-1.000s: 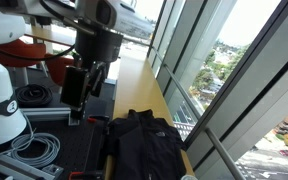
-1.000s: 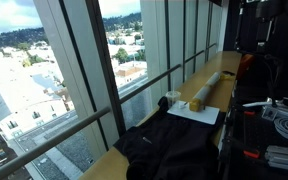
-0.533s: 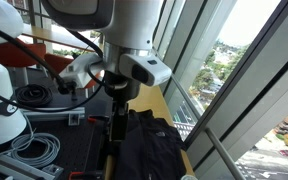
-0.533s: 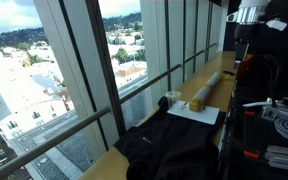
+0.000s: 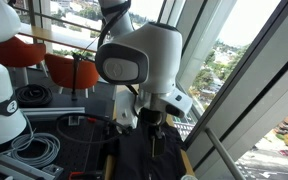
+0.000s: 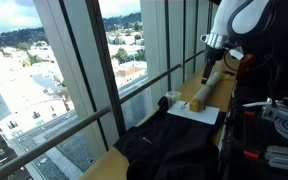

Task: Close the zip of the jersey

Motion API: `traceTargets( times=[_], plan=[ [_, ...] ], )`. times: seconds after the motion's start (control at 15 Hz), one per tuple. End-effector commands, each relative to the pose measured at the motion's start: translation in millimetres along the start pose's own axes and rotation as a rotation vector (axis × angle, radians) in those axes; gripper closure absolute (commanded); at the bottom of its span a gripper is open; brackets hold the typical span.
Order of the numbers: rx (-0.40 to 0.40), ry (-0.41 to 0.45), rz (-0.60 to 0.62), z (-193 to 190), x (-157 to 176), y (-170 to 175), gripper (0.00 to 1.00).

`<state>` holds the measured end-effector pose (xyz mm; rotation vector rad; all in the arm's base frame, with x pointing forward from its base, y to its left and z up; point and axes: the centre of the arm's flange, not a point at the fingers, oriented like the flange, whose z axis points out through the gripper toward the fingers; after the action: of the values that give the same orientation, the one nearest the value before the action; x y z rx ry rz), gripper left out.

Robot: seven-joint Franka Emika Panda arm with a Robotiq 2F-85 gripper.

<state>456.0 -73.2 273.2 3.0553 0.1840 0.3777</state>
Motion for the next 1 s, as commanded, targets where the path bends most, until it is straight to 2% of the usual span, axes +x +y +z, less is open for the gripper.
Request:
traceTargets(
  times=[0.0, 0.4, 0.93],
  plan=[
    [0.02, 0.025, 0.011, 50, 35, 1, 0.0],
    [0.054, 0.027, 0.004, 106, 51, -15, 0.0],
    [0.061, -0.047, 0.008, 199, 65, -21, 0.0]
  ],
)
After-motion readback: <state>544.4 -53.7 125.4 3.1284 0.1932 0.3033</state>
